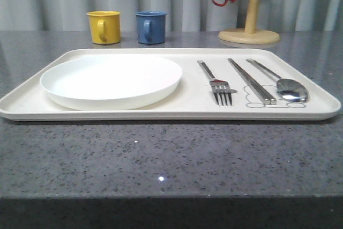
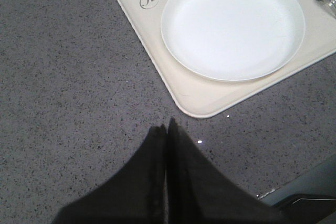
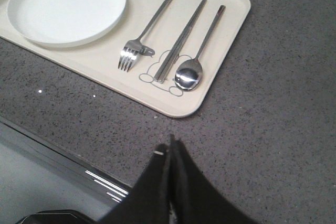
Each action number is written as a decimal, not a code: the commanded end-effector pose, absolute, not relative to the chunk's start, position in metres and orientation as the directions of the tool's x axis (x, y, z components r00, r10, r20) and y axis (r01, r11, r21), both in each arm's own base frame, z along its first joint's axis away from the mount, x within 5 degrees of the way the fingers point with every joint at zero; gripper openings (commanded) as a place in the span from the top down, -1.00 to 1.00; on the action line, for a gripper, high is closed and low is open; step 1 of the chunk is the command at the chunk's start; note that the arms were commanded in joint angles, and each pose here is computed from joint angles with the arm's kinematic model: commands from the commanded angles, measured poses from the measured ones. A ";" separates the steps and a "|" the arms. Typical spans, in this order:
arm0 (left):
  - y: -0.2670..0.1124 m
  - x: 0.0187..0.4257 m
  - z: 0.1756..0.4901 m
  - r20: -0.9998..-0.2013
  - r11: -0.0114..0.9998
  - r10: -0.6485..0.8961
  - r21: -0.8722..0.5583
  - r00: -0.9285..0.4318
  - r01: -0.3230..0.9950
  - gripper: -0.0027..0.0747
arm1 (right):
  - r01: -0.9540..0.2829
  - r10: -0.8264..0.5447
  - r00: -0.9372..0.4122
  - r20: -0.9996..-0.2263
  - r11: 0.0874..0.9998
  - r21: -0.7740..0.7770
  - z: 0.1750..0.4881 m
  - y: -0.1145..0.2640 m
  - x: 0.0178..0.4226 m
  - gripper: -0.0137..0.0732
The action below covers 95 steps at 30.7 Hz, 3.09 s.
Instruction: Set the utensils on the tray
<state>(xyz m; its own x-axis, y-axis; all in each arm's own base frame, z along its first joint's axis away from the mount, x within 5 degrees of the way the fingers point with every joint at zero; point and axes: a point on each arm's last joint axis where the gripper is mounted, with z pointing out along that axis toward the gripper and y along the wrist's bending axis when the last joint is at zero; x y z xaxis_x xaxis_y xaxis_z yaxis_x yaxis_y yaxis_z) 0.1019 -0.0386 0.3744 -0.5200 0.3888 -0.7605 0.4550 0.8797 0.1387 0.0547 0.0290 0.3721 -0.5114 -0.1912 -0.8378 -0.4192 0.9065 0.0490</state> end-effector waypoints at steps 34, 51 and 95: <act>-0.002 0.053 0.221 -0.976 0.995 0.090 0.096 0.196 0.019 0.98 | -0.421 -0.175 -0.444 -0.879 0.907 0.032 0.383 0.029 0.057 0.85; -0.002 0.053 0.221 -0.976 0.995 0.090 0.096 0.196 0.019 0.98 | -0.421 -0.177 -0.447 -0.877 0.907 0.032 0.383 0.029 0.057 0.85; -0.002 0.053 0.221 -0.977 0.995 0.090 0.096 0.194 0.019 0.98 | -0.052 -0.012 0.114 -0.993 0.998 -0.018 0.211 0.003 0.054 0.85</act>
